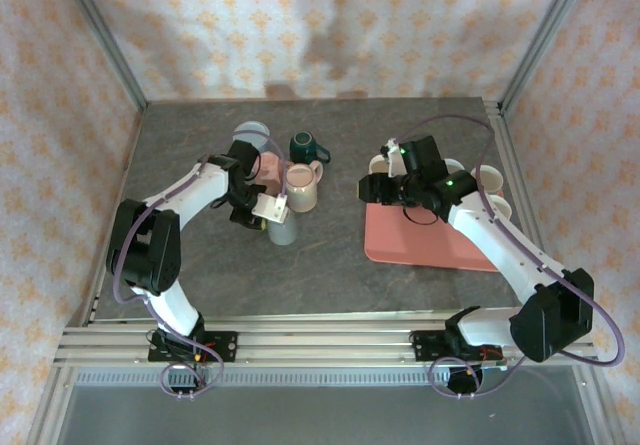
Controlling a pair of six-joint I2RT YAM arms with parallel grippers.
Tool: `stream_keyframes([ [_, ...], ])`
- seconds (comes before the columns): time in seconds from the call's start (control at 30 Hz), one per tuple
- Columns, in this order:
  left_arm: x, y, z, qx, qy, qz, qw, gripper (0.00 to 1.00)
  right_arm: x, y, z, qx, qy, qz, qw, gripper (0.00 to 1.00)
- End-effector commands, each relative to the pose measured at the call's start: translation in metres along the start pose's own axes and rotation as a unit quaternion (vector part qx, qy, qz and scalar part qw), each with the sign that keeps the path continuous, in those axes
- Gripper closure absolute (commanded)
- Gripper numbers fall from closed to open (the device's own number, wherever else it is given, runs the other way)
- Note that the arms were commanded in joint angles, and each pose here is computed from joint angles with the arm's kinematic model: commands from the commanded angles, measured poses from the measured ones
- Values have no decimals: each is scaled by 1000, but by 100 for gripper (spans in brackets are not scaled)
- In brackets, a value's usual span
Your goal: Turn the mug right side up
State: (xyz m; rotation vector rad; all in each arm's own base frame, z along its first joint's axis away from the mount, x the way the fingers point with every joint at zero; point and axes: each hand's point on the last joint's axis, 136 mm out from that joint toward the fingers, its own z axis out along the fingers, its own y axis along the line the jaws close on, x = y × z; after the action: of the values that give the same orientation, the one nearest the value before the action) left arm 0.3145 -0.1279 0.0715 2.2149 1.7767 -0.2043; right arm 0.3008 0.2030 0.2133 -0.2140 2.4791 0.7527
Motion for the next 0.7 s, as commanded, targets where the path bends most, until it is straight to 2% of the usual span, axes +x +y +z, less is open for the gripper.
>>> stream_keyframes([
  [0.0,-5,-3,3,12,1,-15,1000,64,-1,0,-11,4,-13,-9,1000,48],
  [0.3,-4,-3,8,23,10,-32,999,82,-2,2,-16,2,-16,-12,1000,49],
  [0.47,-15,1,5,20,-15,-69,997,100,-3,1,-20,6,-23,-13,1000,49],
  [0.67,-33,1,-5,-2,-60,-132,989,100,-2,0,-25,9,-31,-6,999,50],
])
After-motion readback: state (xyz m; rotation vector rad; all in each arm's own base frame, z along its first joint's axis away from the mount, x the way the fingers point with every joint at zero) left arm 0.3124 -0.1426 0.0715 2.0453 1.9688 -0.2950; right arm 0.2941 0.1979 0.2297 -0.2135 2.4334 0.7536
